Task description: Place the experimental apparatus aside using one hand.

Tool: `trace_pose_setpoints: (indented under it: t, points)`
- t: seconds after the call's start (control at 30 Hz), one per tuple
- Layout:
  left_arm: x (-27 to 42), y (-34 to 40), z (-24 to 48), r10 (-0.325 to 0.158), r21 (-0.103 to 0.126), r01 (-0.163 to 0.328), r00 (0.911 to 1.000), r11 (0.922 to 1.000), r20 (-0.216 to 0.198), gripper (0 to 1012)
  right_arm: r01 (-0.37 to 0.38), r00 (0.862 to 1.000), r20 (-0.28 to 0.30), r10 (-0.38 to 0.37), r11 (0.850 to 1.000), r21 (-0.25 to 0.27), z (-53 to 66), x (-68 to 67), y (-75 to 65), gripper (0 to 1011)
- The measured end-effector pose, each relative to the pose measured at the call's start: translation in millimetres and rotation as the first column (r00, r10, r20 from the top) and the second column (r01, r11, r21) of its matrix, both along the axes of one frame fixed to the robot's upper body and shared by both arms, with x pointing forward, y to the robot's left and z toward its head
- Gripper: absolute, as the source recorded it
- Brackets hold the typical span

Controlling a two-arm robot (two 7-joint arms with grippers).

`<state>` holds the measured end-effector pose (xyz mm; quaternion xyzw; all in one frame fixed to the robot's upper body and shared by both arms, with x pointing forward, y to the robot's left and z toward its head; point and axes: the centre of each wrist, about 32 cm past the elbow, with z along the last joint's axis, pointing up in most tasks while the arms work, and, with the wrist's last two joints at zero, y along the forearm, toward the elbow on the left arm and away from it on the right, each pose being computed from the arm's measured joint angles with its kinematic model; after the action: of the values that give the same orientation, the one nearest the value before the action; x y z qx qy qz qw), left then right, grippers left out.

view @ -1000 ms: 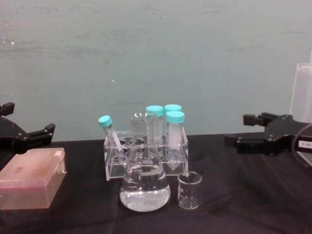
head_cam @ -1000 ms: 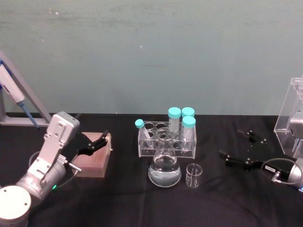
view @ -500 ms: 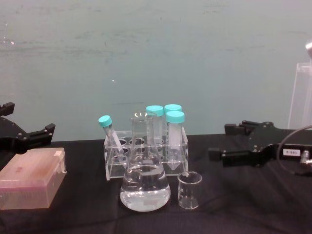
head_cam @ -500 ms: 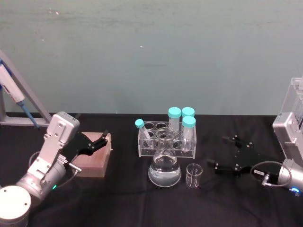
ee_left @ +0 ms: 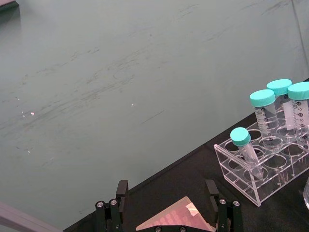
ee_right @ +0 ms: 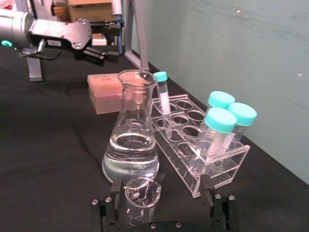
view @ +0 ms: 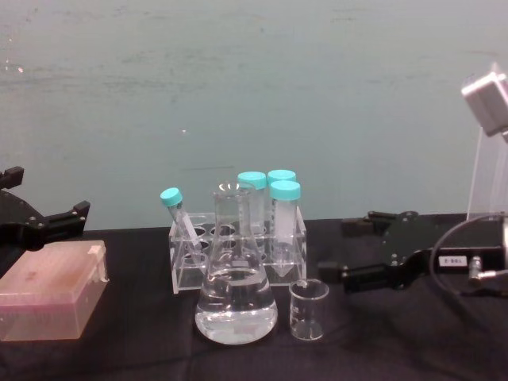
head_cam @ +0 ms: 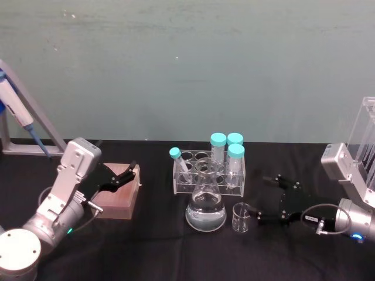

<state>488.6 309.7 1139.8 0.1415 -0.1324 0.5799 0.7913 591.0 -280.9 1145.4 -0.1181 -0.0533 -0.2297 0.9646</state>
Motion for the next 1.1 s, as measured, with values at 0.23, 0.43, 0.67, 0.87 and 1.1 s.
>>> trace_pose_setpoints:
  t: [0.23, 0.43, 0.67, 0.87, 1.1]
  points:
    - [0.0, 0.0, 0.0, 0.0, 0.0, 0.0, 1.0, 1.0, 0.0, 1000, -0.039, 0.999, -0.021, 0.038, 0.999, -0.026, -2.1, 6.5, 6.6, 1003]
    - [0.0, 0.0, 0.0, 0.0, 0.0, 0.0, 1.0, 1.0, 0.0, 1000, -0.062, 0.998, -0.03, 0.06, 0.997, -0.042, -3.2, 11.5, 11.1, 1003]
    - [0.0, 0.0, 0.0, 0.0, 0.0, 0.0, 1.0, 1.0, 0.0, 1000, -0.077, 0.996, -0.036, 0.075, 0.996, -0.054, -4.9, 15.3, 14.6, 1003]
    - [0.0, 0.0, 0.0, 0.0, 0.0, 0.0, 1.0, 1.0, 0.0, 1000, -0.09, 0.995, -0.047, 0.087, 0.994, -0.068, -6.3, 18.0, 17.1, 1003]
    - [0.0, 0.0, 0.0, 0.0, 0.0, 0.0, 1.0, 1.0, 0.0, 1000, -0.101, 0.994, -0.06, 0.096, 0.991, -0.083, -8.2, 20.6, 18.8, 1003]
